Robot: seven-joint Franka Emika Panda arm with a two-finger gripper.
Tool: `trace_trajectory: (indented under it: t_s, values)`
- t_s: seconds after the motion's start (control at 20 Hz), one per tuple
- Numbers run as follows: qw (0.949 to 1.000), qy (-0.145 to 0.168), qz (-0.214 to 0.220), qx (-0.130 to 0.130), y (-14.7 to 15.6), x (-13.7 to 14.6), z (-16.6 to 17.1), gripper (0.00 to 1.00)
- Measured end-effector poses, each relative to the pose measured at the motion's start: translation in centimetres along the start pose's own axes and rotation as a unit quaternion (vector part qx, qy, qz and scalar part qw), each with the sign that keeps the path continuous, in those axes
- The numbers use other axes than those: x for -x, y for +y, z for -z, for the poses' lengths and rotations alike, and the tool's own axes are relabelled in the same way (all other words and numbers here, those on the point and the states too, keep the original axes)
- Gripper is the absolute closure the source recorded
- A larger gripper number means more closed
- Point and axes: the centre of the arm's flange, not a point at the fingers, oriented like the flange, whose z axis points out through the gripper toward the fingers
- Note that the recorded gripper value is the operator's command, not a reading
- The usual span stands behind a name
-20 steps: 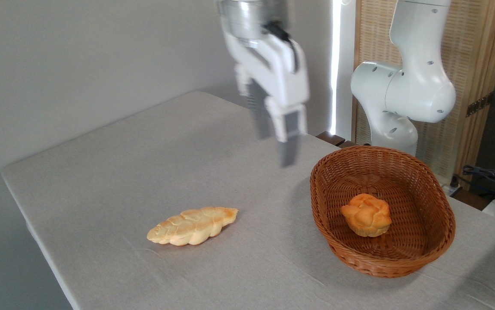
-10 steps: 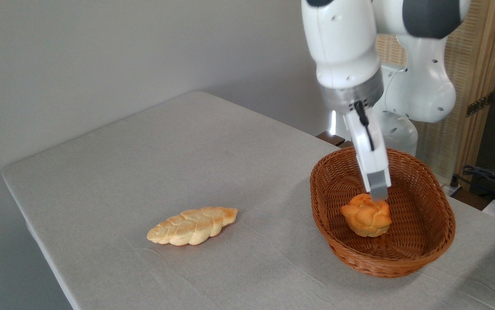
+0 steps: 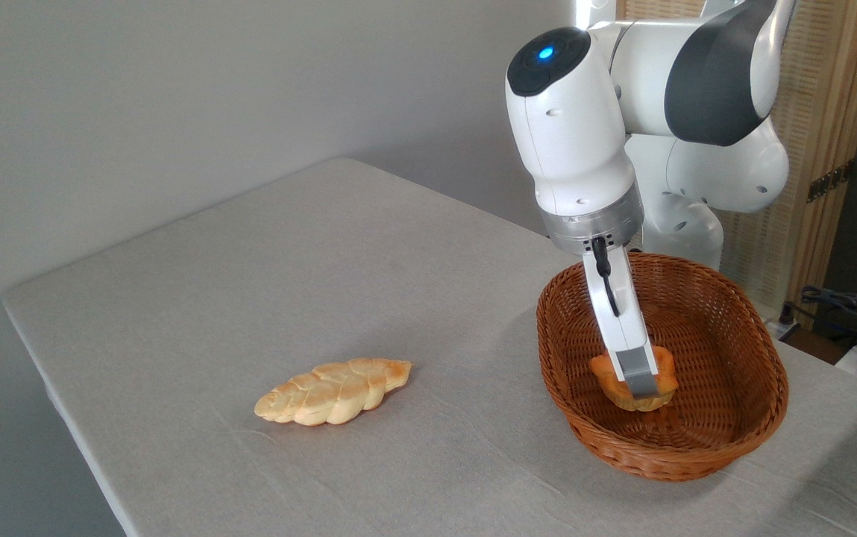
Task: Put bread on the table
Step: 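Lower the gripper and close it on the orange bun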
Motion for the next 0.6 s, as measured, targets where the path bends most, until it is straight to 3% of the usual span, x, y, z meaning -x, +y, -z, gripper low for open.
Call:
trace_trajectory:
  t_s: [0.15,0.6]
  values:
    - [1.0000,0.000,-0.001,0.003,0.05,-0.09,-0.29,0.73]
    - [1.0000,0.000,-0.002,0.004,0.08,-0.14,-0.42,0.73]
